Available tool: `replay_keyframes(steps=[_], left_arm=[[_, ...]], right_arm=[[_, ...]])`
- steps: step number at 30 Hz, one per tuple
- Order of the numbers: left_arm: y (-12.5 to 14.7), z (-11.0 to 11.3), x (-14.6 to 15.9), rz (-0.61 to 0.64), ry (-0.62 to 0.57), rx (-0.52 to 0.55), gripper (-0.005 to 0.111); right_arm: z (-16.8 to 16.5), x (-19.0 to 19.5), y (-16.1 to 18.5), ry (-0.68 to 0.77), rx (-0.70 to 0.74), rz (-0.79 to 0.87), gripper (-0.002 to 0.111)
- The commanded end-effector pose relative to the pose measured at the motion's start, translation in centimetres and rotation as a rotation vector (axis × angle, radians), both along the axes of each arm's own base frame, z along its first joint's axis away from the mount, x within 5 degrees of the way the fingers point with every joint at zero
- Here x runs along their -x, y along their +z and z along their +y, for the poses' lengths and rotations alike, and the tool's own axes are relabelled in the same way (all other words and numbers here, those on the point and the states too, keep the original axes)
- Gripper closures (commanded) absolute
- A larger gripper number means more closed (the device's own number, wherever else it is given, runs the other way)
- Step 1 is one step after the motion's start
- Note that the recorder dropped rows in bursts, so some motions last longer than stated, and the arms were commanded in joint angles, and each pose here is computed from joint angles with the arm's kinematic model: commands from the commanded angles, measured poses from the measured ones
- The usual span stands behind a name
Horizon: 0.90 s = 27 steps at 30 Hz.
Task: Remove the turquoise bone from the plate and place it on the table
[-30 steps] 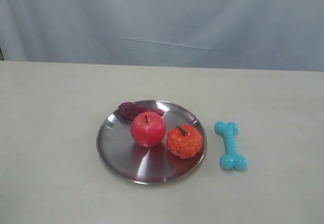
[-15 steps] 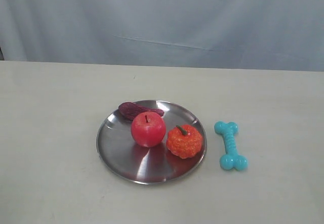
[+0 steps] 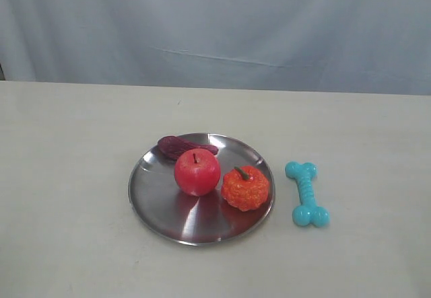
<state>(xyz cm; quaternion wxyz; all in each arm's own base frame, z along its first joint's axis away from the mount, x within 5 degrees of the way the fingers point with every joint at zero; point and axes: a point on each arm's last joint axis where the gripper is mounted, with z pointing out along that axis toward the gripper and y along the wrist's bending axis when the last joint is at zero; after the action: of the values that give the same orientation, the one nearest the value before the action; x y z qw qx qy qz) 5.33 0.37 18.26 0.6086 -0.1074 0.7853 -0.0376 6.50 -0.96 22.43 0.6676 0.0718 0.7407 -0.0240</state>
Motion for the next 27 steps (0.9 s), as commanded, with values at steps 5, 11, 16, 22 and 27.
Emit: replay_keyframes(steps=[5,11,16,22,27], left_arm=[[0.0,0.0,0.0,-0.004,0.002,0.001,0.107],[0.0,0.0,0.0,-0.004,0.002,0.001,0.107],[0.0,0.0,0.0,-0.004,0.002,0.001,0.107],[0.0,0.0,0.0,-0.004,0.002,0.001,0.107],[0.0,0.0,0.0,-0.004,0.002,0.001,0.107]], right_arm=[[0.2,0.7,-2.6,0.014,0.057,-0.015,0.109],[0.1,0.8,-3.0,0.01,0.037,0.026,0.109],[0.1,0.8,-3.1,0.009,0.035,0.039,0.109],[0.0,1.0,-4.0,-0.003,0.031,0.135,0.109],[0.0,1.0,-4.0,-0.004,0.024,0.137,0.109]])
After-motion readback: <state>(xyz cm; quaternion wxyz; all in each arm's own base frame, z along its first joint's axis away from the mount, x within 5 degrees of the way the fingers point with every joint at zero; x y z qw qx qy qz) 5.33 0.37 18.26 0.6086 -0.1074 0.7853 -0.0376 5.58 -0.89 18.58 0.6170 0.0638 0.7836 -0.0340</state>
